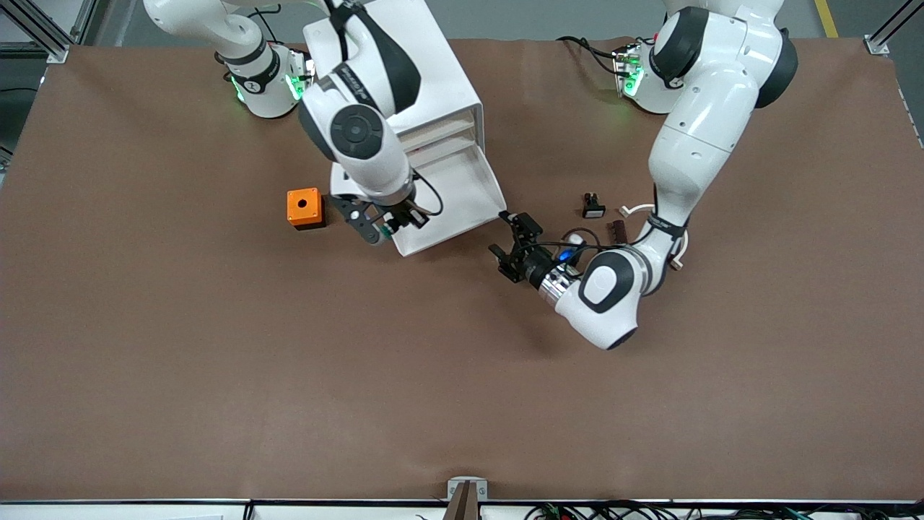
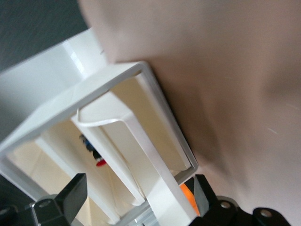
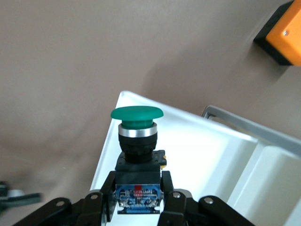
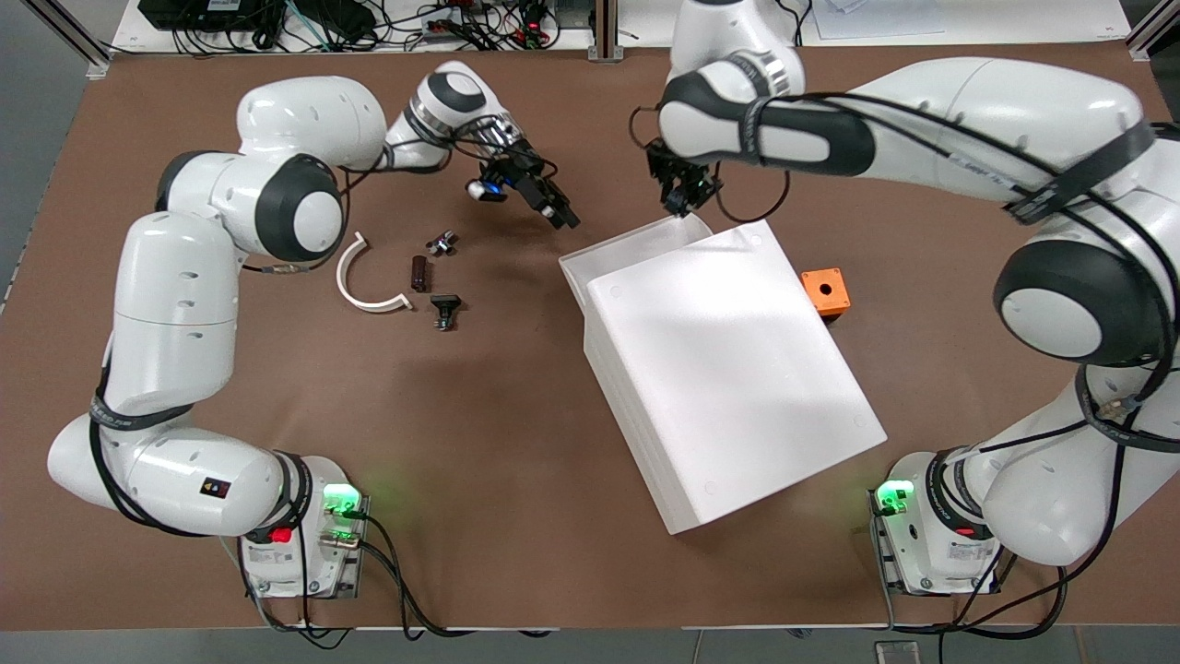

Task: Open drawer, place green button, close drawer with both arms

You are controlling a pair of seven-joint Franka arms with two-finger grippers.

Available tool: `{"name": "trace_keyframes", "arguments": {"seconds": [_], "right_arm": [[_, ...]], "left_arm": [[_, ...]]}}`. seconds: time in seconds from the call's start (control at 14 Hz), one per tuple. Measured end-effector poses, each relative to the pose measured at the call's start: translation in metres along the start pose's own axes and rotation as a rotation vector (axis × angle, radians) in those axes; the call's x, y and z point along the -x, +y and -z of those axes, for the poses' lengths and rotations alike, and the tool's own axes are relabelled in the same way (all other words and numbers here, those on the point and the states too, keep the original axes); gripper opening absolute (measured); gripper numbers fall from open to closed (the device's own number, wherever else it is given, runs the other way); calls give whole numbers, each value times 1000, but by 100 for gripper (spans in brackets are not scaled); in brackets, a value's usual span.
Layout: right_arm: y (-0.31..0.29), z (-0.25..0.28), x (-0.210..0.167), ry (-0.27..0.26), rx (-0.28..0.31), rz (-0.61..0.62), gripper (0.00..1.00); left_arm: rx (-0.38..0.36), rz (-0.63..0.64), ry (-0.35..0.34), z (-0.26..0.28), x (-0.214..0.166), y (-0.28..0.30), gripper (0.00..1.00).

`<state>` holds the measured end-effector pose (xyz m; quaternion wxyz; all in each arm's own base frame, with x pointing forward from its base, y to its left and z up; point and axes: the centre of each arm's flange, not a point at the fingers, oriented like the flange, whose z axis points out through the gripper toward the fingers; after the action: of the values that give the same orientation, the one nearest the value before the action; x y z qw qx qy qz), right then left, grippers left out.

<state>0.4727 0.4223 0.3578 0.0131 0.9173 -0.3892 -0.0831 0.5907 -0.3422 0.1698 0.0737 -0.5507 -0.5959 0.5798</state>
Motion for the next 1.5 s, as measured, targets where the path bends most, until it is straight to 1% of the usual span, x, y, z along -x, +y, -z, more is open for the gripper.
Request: {"name": "trace_keyframes", "arguments": {"seconds": [0.07,0.21,0.43,0.57,0.64,0.71,0.85,1.14,1.28,1.5], "right_arm": [[-3,-10,10,-2,8,12,41],[-7,-21,28,-11,5,31,41],[-9,-28,41,-10,7,46,41],[-11,-32,43,-10,6,41,41],[-11,-35,43,-10,7,37,41],[-12,-38,42,-9,8,33,41],[-15,-48,43,-7,9,13,41],[-16,-62,59,-4,22,-5,41],[-16,-64,71,-2,25,-7,41],[-15,-68,80,1,31,-23,41]], "left_arm": [[26,-78,20,16,1,-4,100],[63,-227,74,40,-2,-13,100],[87,-468,176,59,2,-27,100],[97,-579,235,68,11,-36,100],[106,-623,280,73,14,-40,100],[123,-665,332,79,17,-43,100],[183,-737,442,94,24,-47,100],[302,-824,617,106,45,-50,100],[345,-859,717,103,63,-56,100],[381,-913,854,89,89,-64,100]]}}
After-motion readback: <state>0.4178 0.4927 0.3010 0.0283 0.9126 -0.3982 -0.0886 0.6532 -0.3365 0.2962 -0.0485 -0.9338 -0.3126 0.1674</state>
